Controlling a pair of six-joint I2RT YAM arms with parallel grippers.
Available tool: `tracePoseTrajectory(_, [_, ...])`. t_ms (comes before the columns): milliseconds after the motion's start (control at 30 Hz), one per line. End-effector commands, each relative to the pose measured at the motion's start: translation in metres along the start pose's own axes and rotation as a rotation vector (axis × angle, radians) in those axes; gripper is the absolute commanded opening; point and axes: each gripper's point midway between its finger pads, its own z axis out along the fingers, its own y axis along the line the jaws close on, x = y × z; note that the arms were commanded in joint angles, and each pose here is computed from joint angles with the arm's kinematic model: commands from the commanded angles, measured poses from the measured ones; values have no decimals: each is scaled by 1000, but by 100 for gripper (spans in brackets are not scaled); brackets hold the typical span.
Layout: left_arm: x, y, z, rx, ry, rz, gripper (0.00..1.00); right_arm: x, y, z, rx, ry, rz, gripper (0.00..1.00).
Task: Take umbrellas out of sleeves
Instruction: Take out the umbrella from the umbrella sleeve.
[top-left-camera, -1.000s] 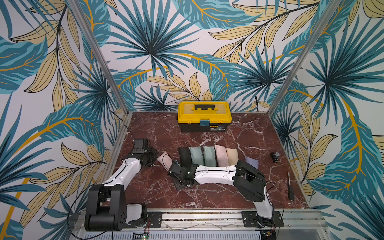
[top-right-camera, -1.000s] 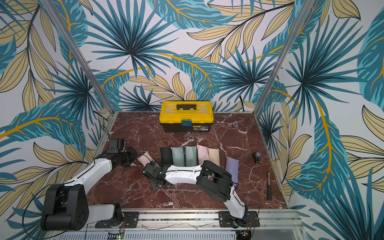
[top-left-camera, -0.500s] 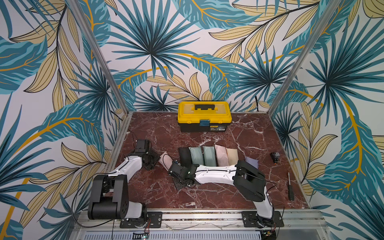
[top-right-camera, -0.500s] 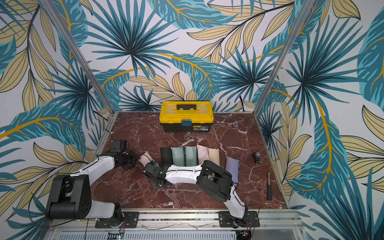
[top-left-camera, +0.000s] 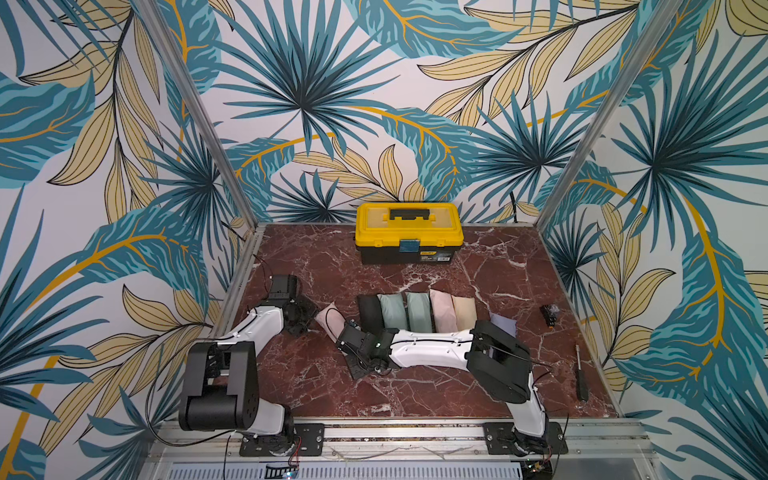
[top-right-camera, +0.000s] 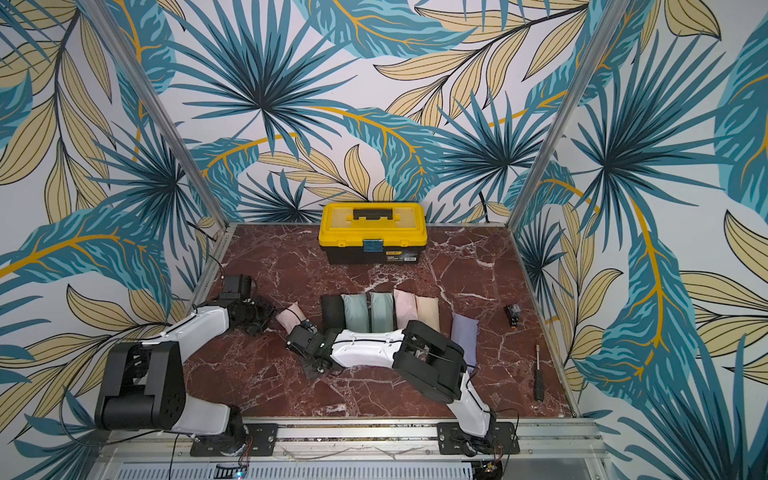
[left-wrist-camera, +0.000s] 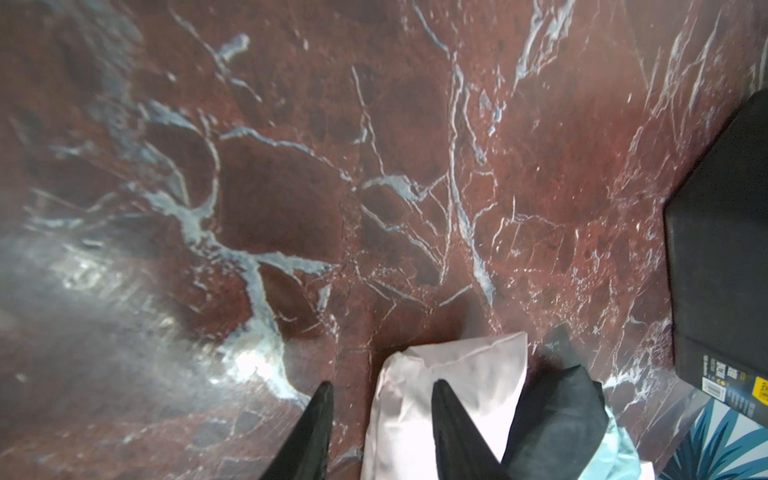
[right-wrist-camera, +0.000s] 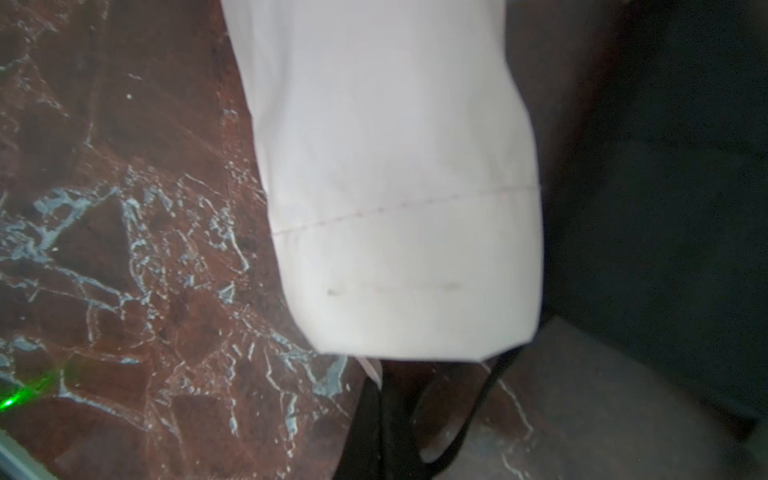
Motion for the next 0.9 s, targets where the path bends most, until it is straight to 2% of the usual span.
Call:
tracePoseTrajectory(0, [-7,-8,1,18,-1,-16,41,21,-12,12,28,68,0,0])
tracePoseTrajectory(433, [-12,-13,14,21,7,-57,38,21,-10,12,15,69,-6,0])
tracePoseTrajectory(667, [-9,-16,20,35,37,-67,23,21,-6,12,-3,72,-7,0])
tracePoseTrajectory(867, [-7,-16,18,41,38,-65,19,20,-5,12,-6,71,-8,0])
